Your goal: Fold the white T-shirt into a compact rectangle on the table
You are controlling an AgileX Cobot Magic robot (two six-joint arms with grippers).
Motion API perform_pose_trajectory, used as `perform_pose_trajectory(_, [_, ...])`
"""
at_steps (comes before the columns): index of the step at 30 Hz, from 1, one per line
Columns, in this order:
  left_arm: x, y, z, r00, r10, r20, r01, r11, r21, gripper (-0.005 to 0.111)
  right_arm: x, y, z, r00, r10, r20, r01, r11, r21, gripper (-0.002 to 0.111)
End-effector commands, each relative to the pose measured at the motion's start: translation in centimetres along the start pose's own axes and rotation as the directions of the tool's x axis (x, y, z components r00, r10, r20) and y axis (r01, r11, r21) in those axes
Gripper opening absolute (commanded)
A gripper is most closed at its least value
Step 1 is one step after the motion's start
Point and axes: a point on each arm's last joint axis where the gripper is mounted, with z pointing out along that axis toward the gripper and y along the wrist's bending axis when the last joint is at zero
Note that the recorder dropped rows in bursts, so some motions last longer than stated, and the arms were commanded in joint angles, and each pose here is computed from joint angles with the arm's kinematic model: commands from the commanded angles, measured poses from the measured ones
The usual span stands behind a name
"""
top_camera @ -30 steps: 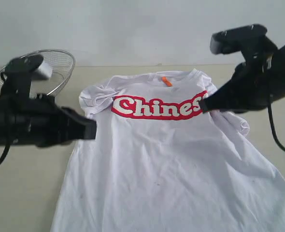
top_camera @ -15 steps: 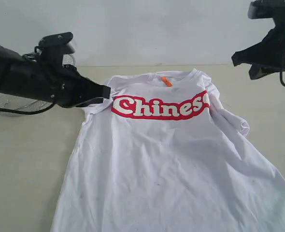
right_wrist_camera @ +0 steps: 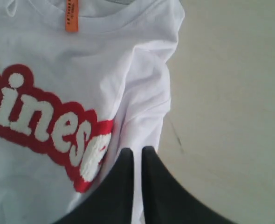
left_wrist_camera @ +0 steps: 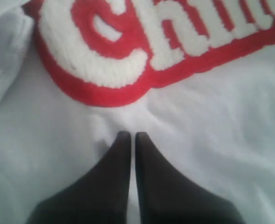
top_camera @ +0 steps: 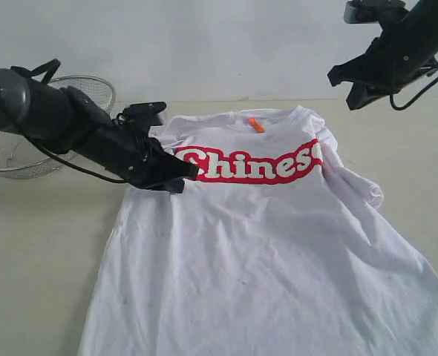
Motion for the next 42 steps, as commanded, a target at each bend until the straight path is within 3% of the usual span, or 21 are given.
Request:
perform_pose_trajectory(1, [0.2,2.3,0.7,0.997,-0.038,-0.072,0.036,0.999,-0.036,0.005,-0.8,-0.5,0.9,1.000,-0.003,-0.009,0.002,1.000,-0.014,0.013])
perform_pose_trajectory(5, [0.5,4.1,1.1,0.991,-0.099,-0.085,0.095,0.994,-0.052,0.005,-0.9,-0.4,2.5,1.000,-0.005,-0.018,0.005,1.000,-0.018,0.040])
perform_pose_trajectory(7, [0.7,4.6,1.2,0.991,-0.091,-0.096,0.085,0.994,-0.063,0.005,-0.8,-0.5,3.5,1.000,0.005,-0.020,-0.005,1.000,-0.015,0.045])
perform_pose_trajectory(10, [1.0,5.2,1.2,0.988,-0.106,-0.110,0.099,0.992,-0.073,0.005,-0.5,-0.6,4.9,0.998,0.059,-0.031,-0.060,0.998,-0.033,0.044])
perform_pose_trajectory(22, [1.8,7.1,0.5,0.977,-0.095,-0.189,0.070,0.988,-0.135,0.005,0.6,-0.8,7.3,0.991,0.080,-0.104,-0.086,0.995,-0.055,0.044])
perform_pose_trajectory(39, [1.8,7.0,0.5,0.977,-0.095,-0.193,0.070,0.989,-0.133,0.005,2.5,-0.9,10.6,0.969,0.115,-0.219,-0.137,0.987,-0.088,0.044])
perform_pose_trajectory(42, [1.8,7.0,0.5,0.977,-0.095,-0.193,0.070,0.989,-0.133,0.005,2.8,-0.8,11.2,0.964,0.117,-0.238,-0.142,0.986,-0.091,0.035])
